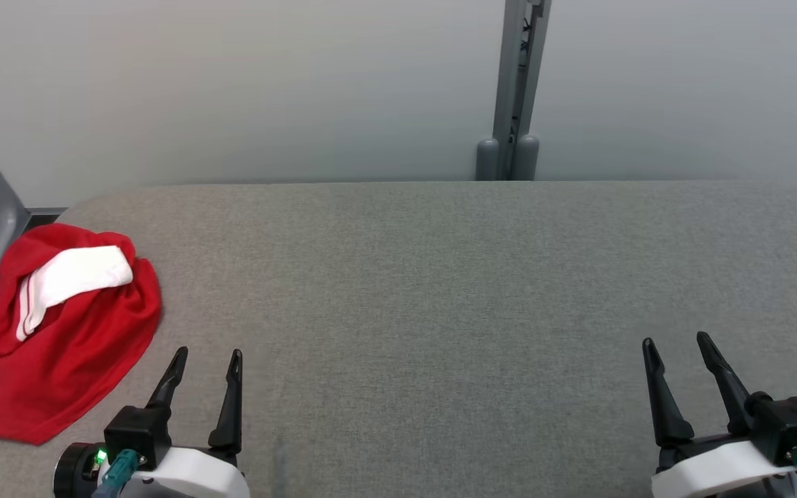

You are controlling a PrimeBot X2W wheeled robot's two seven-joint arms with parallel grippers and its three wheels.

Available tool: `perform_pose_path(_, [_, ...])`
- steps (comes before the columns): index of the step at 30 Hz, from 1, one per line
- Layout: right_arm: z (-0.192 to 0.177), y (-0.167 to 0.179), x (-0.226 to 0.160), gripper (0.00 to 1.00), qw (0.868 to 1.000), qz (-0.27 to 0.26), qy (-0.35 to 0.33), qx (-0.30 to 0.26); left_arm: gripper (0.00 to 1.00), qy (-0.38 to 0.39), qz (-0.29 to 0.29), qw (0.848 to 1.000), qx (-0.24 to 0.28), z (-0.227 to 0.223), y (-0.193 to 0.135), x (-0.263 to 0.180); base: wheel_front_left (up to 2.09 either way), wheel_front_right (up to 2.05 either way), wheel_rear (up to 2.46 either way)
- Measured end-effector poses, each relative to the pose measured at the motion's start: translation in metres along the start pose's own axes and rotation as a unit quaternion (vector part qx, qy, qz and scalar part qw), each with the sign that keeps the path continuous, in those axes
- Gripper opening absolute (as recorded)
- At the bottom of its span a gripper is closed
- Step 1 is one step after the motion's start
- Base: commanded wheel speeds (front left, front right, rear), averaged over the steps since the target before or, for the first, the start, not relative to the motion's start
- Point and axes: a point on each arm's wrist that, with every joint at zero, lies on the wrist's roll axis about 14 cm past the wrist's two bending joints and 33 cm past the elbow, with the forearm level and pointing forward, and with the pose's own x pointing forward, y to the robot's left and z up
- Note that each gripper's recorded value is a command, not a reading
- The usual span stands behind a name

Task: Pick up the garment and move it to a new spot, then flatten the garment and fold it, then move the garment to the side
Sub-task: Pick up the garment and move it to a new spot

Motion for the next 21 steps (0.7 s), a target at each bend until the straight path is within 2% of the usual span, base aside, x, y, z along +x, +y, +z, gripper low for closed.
perform_pose_path(10, [-0.005, 0.060, 0.026, 1.00, 0.996, 0.091, 0.004, 0.008, 1.00, -0.008, 0.089, 0.996, 0.005, 0.005, 0.057, -0.030, 0.00, 0.00, 0.00])
perform_pose_path(21, [-0.009, 0.143, 0.043, 1.00, 0.978, 0.209, 0.006, 0.016, 1.00, -0.013, 0.210, 0.978, 0.011, 0.008, 0.124, -0.089, 0.00, 0.00, 0.00])
